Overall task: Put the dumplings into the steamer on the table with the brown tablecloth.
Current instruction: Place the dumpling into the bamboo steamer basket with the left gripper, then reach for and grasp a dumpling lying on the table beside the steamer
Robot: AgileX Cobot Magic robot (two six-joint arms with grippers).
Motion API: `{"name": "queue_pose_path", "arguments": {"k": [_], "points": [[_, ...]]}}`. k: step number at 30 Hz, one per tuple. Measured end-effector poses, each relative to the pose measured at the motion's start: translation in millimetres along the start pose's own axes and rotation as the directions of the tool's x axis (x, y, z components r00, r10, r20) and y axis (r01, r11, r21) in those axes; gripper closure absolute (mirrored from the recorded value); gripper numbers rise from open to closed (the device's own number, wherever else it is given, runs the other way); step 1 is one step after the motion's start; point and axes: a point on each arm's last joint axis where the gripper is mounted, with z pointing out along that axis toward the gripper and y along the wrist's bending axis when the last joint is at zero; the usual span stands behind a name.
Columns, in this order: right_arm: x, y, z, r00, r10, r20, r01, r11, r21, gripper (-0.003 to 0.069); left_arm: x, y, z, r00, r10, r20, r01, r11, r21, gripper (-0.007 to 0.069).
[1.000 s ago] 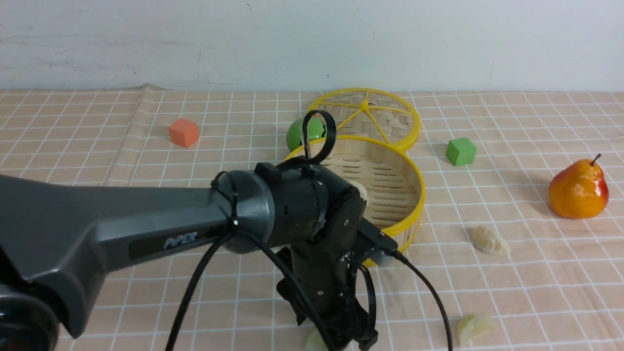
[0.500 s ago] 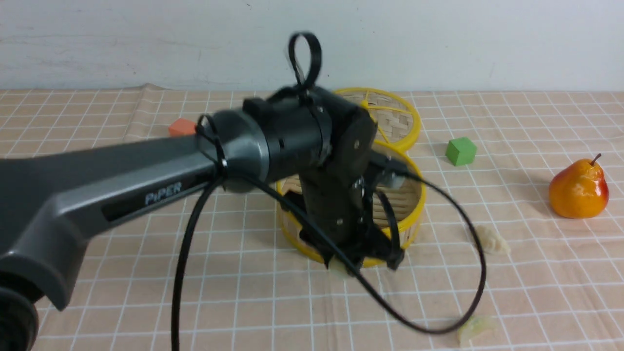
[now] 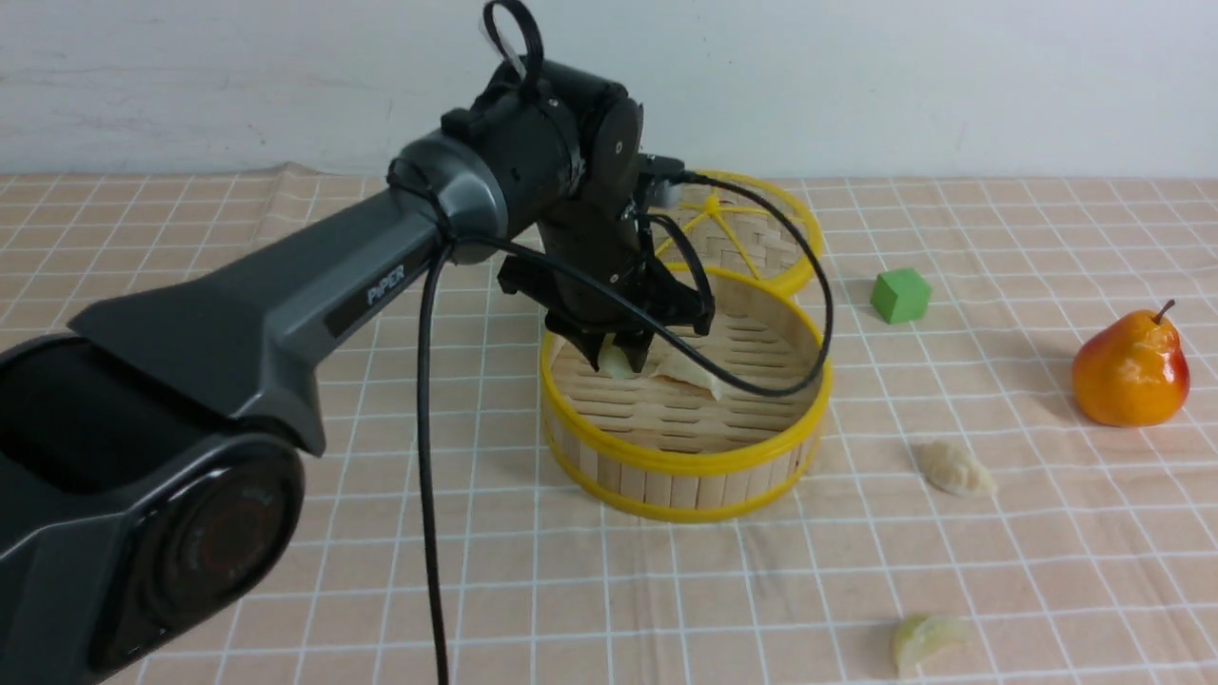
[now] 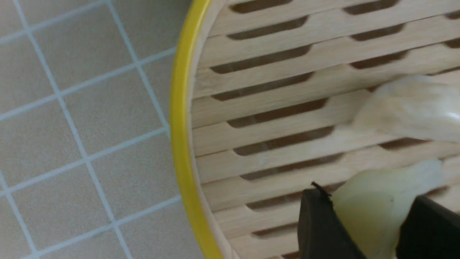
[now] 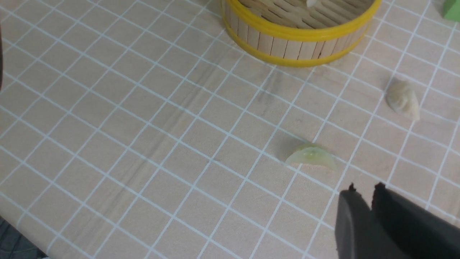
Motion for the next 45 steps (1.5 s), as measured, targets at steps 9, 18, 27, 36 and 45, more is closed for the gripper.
{"name": "queue_pose_path", "arguments": {"k": [9, 18, 27, 36, 45], "points": [[0, -10, 17, 0.990, 0.073, -0.120, -0.066, 0.996, 0.063, 0.0574, 1, 12, 30, 0.999, -0.035, -0.021, 0.035, 0.999, -0.025, 0.0317], [-7, -26, 67, 0.943, 0.131, -0.305, -0.095, 0.987, 0.130, 0.0574, -7, 11, -24, 0.999, -0.039, 0.029, 0.039, 0.999, -0.017, 0.0134], [-21, -42, 135, 0.885, 0.178, -0.429, -0.124, 0.981, 0.151, 0.0560, -2, 23, -195, 0.966, 0.025, 0.258, -0.015, 0.999, -0.040, 0.0328], [-14, -49, 215, 0.750, 0.356, -0.557, -0.314, 0.933, 0.174, 0.0354, 35, 32, -292, 0.916, 0.020, 0.400, -0.025, 1.000, 0.009, 0.0639], [8, -52, 273, 0.629, 0.520, -0.578, -0.479, 0.845, 0.238, 0.0092, 98, 42, -307, 0.947, 0.060, 0.316, -0.073, 0.997, 0.029, 0.0639]]}}
